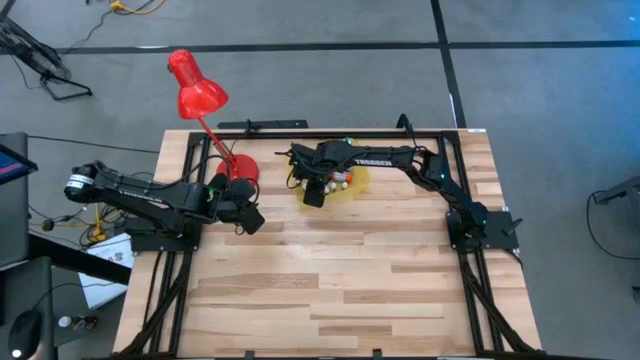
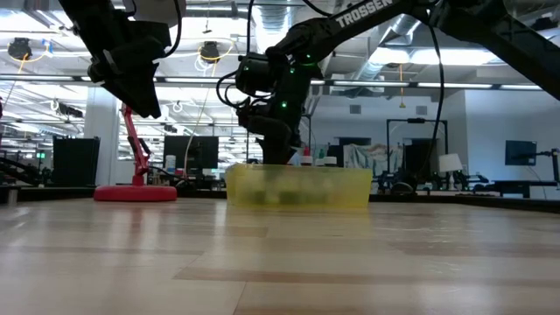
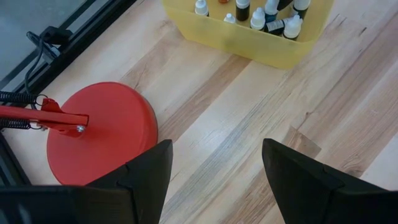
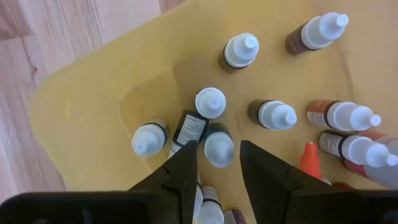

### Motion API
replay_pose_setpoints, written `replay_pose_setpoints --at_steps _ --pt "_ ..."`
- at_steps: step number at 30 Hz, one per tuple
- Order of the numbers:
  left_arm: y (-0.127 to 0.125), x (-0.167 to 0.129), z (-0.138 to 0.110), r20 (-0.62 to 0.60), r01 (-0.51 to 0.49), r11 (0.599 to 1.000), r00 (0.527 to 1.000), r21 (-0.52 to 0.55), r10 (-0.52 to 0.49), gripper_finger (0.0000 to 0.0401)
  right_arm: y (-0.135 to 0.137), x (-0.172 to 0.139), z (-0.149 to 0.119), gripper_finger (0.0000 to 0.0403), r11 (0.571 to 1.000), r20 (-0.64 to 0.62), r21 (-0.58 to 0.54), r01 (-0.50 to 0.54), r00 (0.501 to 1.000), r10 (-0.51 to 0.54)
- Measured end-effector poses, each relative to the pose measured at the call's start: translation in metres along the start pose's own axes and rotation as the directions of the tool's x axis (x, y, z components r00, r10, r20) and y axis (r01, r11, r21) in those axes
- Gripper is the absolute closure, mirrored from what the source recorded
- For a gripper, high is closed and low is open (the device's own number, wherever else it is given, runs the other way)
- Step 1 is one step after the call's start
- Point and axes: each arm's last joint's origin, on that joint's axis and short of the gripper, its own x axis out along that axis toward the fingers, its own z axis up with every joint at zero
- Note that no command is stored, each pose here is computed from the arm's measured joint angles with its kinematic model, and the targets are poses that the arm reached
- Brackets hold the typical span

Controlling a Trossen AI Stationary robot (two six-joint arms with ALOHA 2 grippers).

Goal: Pick & Place food coloring
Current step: Adjust the large orange food coloring bottle in the yellow bin

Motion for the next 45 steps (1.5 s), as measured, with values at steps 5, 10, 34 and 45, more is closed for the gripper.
replay_pose_setpoints --at_steps 5,10,34,45 --pt "0.0 0.0 0.0 0.0 0.0 1.0 1.0 0.0 0.0 0.016 -0.001 -0.007 0.001 0.029 1.0 -0.014 -0.001 -0.002 1.0 0.002" --pt "0.0 0.0 0.0 -0.008 0.009 1.0 1.0 0.0 -0.009 0.016 -0.003 -0.018 0.004 0.0289 1.0 -0.024 -0.024 -0.002 1.0 0.002" --pt "-0.001 0.0 0.0 -0.008 0.013 1.0 1.0 -0.007 -0.014 0.016 -0.047 -0.042 -0.002 0.0284 0.995 -0.085 0.072 0.07 0.994 -0.064" --pt "-0.001 0.0 0.0 -0.007 0.013 1.0 1.0 -0.009 -0.013 0.016 -0.053 -0.04 -0.002 0.0183 0.988 -0.068 0.134 0.076 0.995 -0.068"
